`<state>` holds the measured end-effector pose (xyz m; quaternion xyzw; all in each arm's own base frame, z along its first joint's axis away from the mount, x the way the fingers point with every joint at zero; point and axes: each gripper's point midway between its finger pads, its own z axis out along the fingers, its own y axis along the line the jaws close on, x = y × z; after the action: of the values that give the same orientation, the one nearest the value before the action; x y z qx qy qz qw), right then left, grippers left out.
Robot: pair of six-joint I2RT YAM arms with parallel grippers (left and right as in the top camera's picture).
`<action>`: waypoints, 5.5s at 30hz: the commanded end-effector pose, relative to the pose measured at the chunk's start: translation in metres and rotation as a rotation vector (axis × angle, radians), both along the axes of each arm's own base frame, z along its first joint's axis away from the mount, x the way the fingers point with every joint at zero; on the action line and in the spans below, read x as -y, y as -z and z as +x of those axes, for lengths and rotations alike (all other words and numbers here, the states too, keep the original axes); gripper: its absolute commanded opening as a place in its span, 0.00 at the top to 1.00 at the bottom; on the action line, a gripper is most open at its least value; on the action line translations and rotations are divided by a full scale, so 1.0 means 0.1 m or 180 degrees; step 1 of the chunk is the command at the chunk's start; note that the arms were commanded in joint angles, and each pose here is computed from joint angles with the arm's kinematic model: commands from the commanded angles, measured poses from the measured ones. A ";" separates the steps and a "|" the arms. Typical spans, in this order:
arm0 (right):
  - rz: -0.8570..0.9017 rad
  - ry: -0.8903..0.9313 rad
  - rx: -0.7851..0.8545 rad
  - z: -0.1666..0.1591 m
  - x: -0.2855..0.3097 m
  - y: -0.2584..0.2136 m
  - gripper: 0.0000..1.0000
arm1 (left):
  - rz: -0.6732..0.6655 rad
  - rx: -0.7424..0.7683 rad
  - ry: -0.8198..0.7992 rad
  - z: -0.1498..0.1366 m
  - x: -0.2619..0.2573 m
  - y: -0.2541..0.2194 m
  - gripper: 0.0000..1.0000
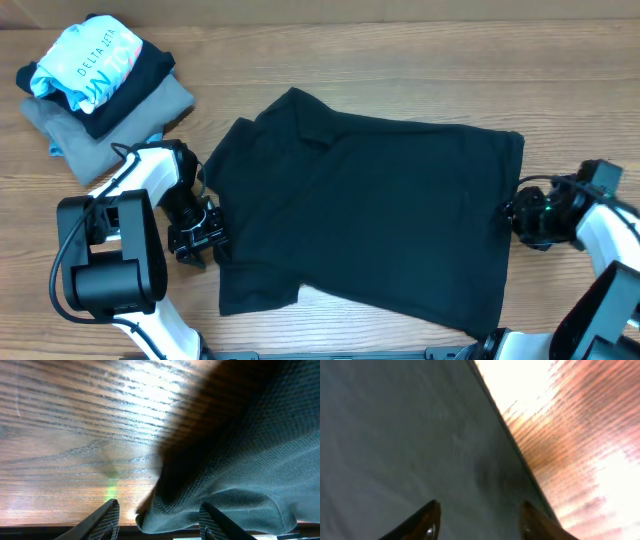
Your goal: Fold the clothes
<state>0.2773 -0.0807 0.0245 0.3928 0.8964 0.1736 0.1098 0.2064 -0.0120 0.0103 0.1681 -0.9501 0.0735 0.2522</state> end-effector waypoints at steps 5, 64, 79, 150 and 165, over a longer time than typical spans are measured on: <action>-0.0179 0.0202 -0.0058 -0.08 0.08 0.31 0.75 | -0.0007 0.0138 0.0083 0.08 -0.01 -0.06 0.45; 0.0580 -0.0505 0.0411 0.12 -0.65 -0.69 0.61 | -0.0013 0.2525 0.1550 2.32 0.22 0.23 0.69; 0.0598 -0.0482 0.0397 0.13 -0.68 -0.70 0.61 | 0.0353 0.2997 0.0717 2.94 -0.40 0.04 0.60; 0.0398 -0.0662 0.0052 -0.08 -0.72 -0.57 0.45 | 0.0004 0.1472 -0.0504 0.25 -0.49 0.22 0.43; 0.0401 -0.0662 0.0044 -0.09 -0.72 -0.57 0.45 | 0.0096 0.1253 -0.0390 0.10 -0.46 0.22 0.46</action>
<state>0.2668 -0.0096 0.0775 0.3091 0.9174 0.2423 0.0638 0.2332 0.0355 -0.0012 0.2111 -0.9699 0.1192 0.0215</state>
